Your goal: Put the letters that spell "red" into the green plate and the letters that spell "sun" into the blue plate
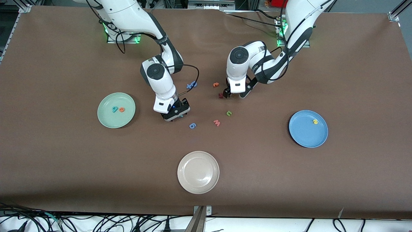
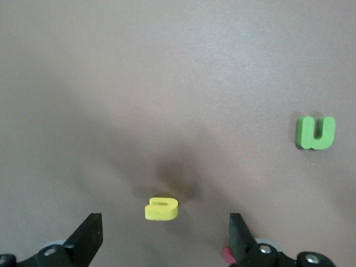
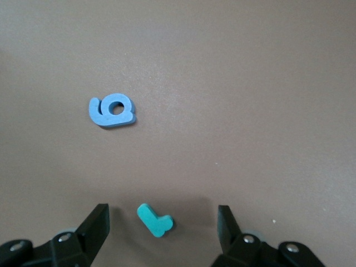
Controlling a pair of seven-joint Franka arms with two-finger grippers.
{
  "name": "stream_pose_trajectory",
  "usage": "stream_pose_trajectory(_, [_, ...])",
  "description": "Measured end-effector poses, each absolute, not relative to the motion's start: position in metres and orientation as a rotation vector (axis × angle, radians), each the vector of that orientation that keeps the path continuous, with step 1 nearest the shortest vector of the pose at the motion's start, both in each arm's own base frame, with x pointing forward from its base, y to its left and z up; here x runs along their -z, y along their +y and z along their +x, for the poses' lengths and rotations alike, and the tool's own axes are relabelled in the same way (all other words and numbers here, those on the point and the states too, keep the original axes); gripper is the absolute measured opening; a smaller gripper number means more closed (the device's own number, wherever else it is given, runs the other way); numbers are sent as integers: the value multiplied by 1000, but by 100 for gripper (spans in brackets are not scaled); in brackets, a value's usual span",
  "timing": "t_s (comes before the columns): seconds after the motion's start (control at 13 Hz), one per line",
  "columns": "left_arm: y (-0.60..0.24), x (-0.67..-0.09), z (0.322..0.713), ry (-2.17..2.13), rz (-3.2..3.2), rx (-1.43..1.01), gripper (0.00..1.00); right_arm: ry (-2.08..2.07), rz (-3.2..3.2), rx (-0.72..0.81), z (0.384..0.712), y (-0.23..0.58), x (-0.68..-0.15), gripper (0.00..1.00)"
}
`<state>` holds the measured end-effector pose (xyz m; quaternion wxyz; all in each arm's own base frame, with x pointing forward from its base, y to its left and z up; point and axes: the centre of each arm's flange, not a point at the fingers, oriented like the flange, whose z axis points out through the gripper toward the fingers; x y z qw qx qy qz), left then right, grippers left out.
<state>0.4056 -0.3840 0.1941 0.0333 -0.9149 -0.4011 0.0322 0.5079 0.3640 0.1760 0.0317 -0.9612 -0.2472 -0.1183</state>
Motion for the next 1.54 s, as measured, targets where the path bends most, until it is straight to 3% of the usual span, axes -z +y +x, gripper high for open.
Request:
stream_pose_trajectory(0.15, [-380, -193, 409, -1113, -2865, -106, 100, -765, -2961, 358, 506, 364, -174, 82])
stream_pose_trajectory(0.54, [-376, -183, 408, -809, -2959, -148, 100, -760, -2965, 361, 507, 361, -175, 24])
stream_pose_trajectory(0.61, [-375, -180, 408, -750, -2974, -161, 100, -760, -2965, 362, 507, 361, -175, 24])
stream_pose_trajectory(0.69, [-373, -177, 409, -692, -2987, -174, 100, -760, -2964, 365, 507, 362, -176, 18])
stream_pose_trajectory(1.07, [-370, -169, 409, -611, -3004, -204, 98, -764, -2961, 364, 506, 363, -176, 18])
stream_pose_trajectory(1.54, [-371, -169, 408, -618, -3008, -208, 82, -760, -2971, 320, 507, 362, -190, 18])
